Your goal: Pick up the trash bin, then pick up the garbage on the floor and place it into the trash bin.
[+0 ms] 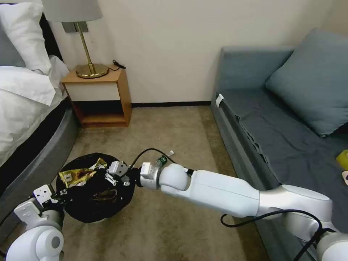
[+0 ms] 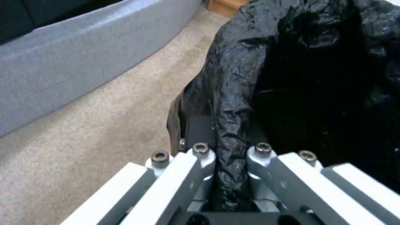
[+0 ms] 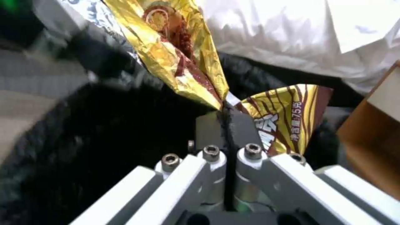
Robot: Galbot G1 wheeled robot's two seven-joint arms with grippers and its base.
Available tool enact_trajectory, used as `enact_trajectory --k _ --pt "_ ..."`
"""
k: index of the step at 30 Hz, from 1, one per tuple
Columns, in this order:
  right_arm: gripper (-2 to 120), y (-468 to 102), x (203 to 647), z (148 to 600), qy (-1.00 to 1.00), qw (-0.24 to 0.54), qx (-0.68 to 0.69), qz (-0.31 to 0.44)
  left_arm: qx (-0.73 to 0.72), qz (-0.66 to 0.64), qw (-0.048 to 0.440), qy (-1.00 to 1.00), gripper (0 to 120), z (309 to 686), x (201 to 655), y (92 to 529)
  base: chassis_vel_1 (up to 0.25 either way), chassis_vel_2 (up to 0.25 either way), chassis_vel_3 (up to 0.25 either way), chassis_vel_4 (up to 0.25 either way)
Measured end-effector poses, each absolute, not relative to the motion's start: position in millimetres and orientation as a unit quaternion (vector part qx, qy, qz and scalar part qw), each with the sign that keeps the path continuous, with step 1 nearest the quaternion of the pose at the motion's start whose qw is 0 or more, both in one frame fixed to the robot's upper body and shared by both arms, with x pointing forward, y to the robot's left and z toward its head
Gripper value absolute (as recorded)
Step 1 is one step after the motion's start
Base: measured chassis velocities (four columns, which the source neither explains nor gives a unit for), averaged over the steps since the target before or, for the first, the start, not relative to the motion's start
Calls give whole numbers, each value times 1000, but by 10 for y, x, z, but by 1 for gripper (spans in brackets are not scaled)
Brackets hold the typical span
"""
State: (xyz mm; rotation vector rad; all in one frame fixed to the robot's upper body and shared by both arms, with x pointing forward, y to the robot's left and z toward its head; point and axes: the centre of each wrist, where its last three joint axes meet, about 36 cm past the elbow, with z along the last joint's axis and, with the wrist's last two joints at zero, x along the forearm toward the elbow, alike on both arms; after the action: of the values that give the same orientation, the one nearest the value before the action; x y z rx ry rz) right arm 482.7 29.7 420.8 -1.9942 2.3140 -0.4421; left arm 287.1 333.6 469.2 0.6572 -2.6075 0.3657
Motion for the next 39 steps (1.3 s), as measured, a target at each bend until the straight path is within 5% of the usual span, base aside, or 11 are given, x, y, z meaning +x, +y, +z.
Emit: enact_trajectory --k 6,28,32,39 --pt "0 352 4894 3996 755 13 -635 -164 236 131 209 -940 4 4730 2838 3331 0 0 0 0" --pt "83 332 4919 3950 761 13 -626 -171 235 131 212 -939 4 4684 2851 3348 0 0 0 0" --pt "95 333 4903 3977 762 16 -625 -169 235 131 213 -939 4 4684 2844 3349 0 0 0 0" --pt "97 275 4933 4130 776 26 -610 -159 235 130 212 -940 4 4695 2837 3350 0 0 0 0"
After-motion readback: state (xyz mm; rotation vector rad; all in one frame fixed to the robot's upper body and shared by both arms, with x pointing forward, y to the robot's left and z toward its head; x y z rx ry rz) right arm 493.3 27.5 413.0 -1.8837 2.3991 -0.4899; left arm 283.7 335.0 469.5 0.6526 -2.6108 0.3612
